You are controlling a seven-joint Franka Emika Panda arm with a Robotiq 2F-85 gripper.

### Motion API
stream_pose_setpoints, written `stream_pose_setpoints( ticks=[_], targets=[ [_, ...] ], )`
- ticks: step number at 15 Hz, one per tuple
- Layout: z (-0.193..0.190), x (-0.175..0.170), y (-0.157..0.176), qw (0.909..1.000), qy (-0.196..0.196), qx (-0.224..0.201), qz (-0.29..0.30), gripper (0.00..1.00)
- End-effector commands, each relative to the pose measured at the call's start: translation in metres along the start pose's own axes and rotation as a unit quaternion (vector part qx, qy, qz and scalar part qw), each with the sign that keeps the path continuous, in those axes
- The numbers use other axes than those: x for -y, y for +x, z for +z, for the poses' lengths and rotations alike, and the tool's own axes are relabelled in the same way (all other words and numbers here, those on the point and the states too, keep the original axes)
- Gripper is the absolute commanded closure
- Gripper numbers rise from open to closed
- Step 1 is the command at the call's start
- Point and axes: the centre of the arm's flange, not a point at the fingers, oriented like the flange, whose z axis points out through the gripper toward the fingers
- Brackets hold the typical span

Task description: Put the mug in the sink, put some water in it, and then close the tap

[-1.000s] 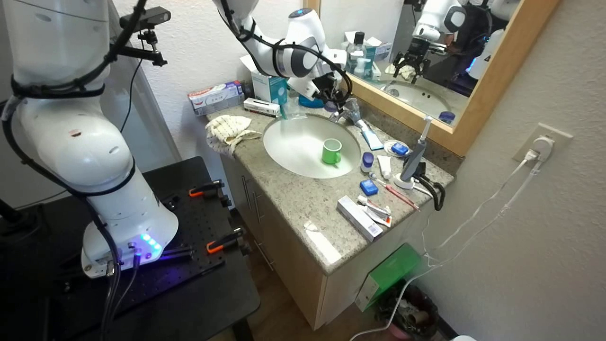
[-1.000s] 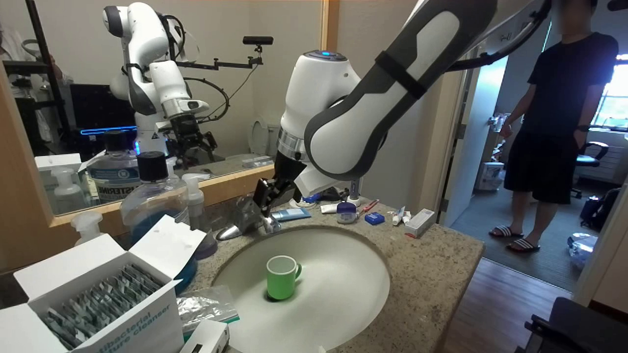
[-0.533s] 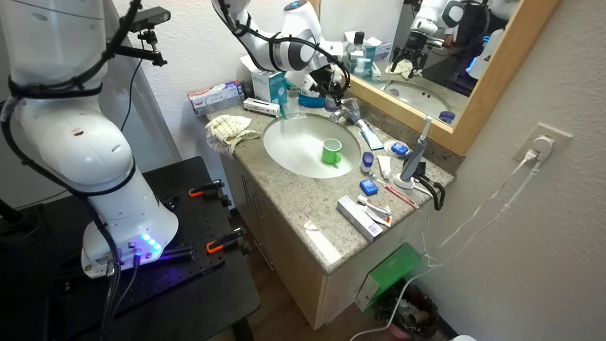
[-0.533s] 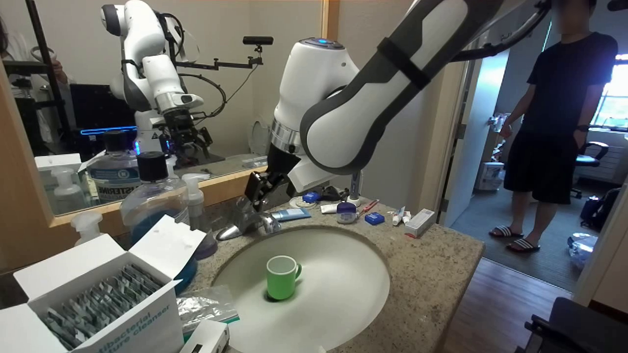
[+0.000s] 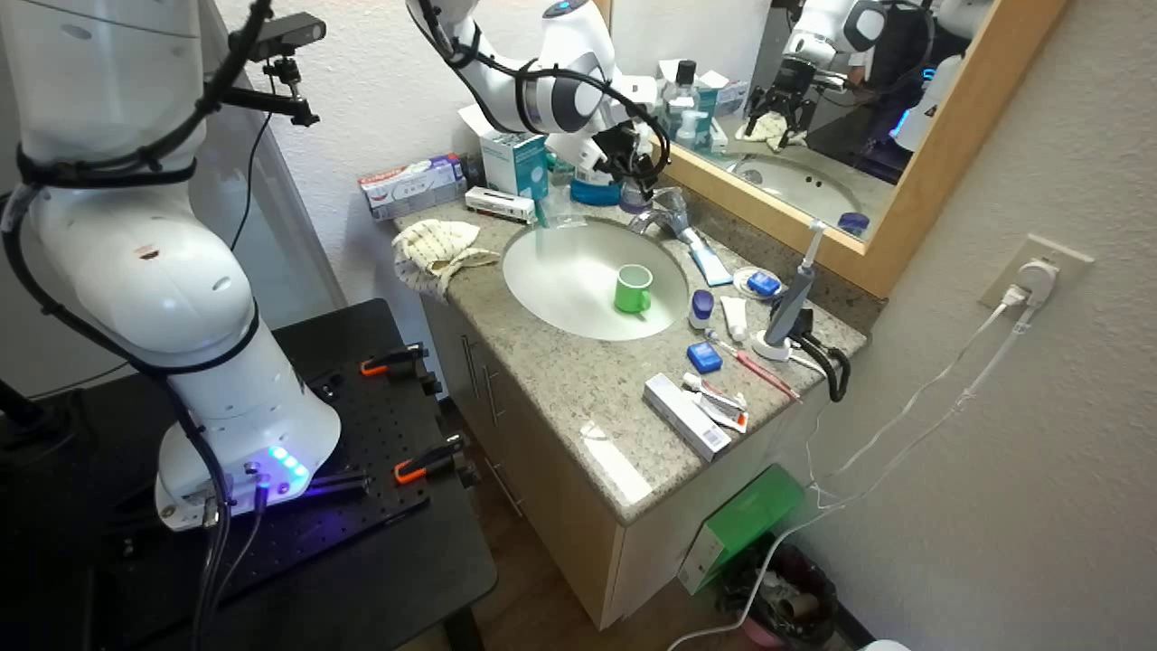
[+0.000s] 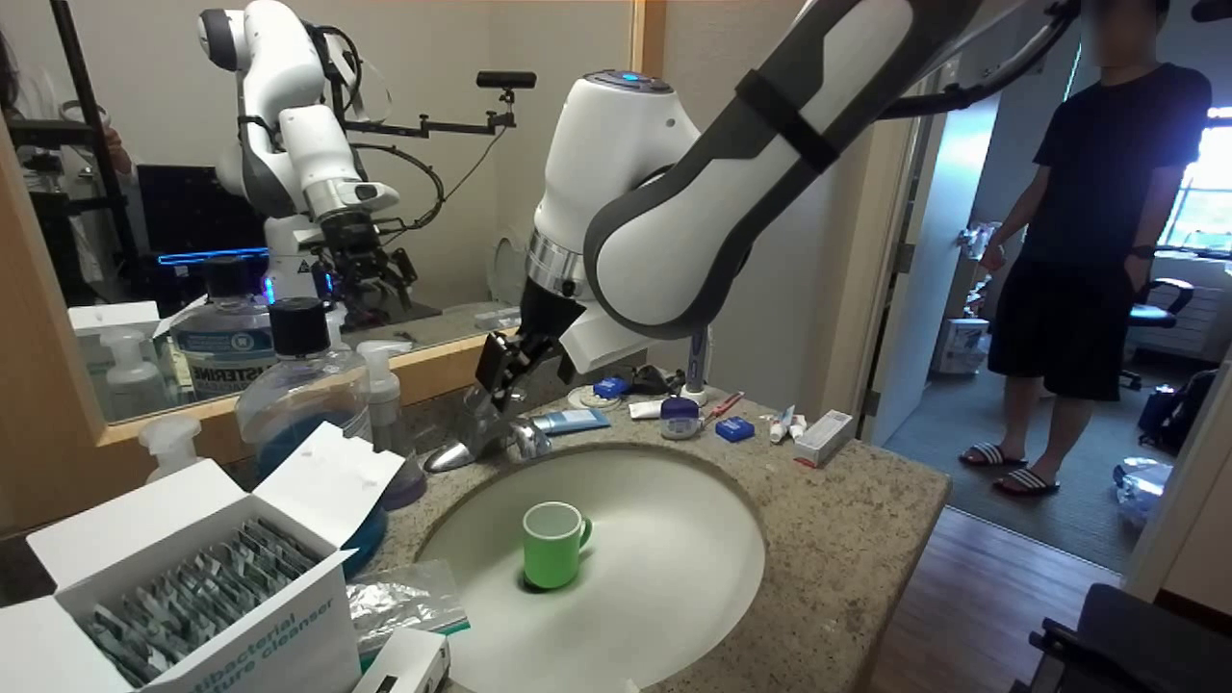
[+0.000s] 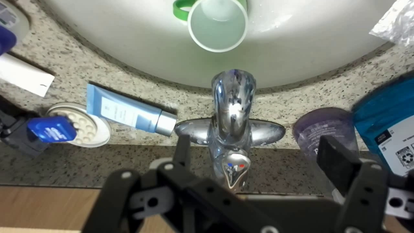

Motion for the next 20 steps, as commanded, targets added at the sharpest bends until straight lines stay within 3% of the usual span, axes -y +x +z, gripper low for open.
stream_pose_setpoints(
  ticks=[1,3,4,5,14,20],
  targets=[
    [0.001,0.004,0.012,1.0000,0.003,0.002,0.003,0.00],
    [0.004,0.004,0.015,1.0000,0.004,0.003,0.005,0.00],
    [0.006,0.004,0.015,1.0000,0.005,0.004,0.005,0.09],
    [0.007,0.004,0.015,1.0000,0.006,0.005,0.006,0.28],
    [0.016,0.003,0.015,0.9999,0.006,0.008,0.005,0.97],
    [0.022,0.004,0.020,0.9999,0.010,0.009,0.007,1.00]
  ],
)
